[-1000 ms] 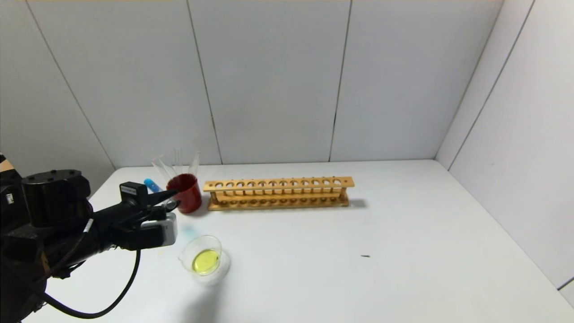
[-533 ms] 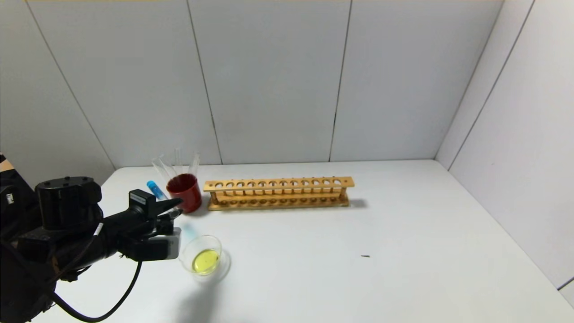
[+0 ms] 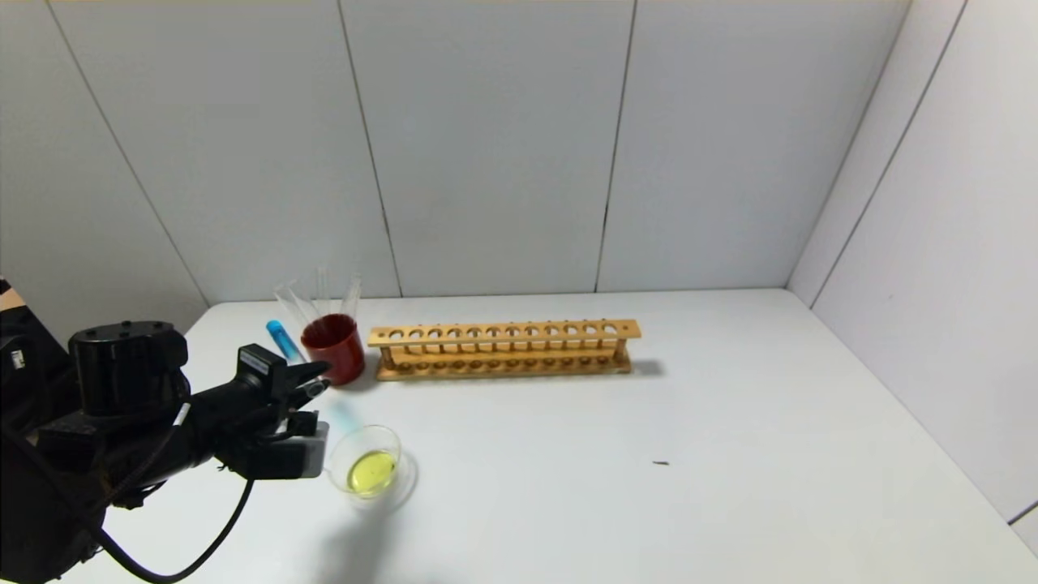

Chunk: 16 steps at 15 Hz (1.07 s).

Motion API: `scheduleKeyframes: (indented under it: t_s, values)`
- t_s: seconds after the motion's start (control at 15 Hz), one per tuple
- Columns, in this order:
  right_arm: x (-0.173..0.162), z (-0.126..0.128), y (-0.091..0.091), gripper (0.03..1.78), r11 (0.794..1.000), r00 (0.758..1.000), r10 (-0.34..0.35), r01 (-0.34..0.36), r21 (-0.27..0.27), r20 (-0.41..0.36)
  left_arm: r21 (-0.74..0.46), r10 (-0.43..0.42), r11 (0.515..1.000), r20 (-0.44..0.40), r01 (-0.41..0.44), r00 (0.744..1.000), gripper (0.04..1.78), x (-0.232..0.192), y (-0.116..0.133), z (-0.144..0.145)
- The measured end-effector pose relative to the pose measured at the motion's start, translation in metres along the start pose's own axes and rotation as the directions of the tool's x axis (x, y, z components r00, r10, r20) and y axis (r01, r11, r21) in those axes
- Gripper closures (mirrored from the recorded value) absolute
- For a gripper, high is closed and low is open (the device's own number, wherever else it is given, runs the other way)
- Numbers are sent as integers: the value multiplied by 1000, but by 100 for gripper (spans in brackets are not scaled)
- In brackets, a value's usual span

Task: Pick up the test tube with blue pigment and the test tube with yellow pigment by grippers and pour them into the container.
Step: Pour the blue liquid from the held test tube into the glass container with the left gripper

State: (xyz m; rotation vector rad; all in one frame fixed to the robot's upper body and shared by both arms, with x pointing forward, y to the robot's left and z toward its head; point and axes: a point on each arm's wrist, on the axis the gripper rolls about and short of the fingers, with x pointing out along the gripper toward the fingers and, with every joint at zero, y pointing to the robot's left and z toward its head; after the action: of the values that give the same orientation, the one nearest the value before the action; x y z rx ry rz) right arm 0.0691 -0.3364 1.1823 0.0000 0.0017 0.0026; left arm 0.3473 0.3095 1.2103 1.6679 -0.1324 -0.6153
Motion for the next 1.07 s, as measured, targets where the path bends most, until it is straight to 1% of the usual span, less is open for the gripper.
scheduleKeyframes:
  t_s: [0.2, 0.33, 0.6, 0.87, 1.07]
  values:
    - [0, 0, 0, 6, 1000, 1000, 0, 0, 0, 0, 13, -5, 1000, 0, 5, 1000, 150, 0, -1, 0]
    - [0, 0, 0, 6, 1000, 1000, 0, 0, 0, 0, 51, -9, 999, 1, 9, 1000, 150, 0, -2, 0]
    - [0, 0, 0, 6, 1000, 1000, 0, 0, 0, 0, 91, -30, 995, 4, 29, 1000, 150, 3, -5, 1]
    - [0, 0, 0, 6, 1000, 1000, 0, 0, 0, 0, 118, -41, 992, 25, 38, 999, 150, 5, -7, 8]
    - [0, 0, 0, 6, 1000, 1000, 0, 0, 0, 0, 176, -56, 983, 43, 47, 998, 150, 3, -11, 12]
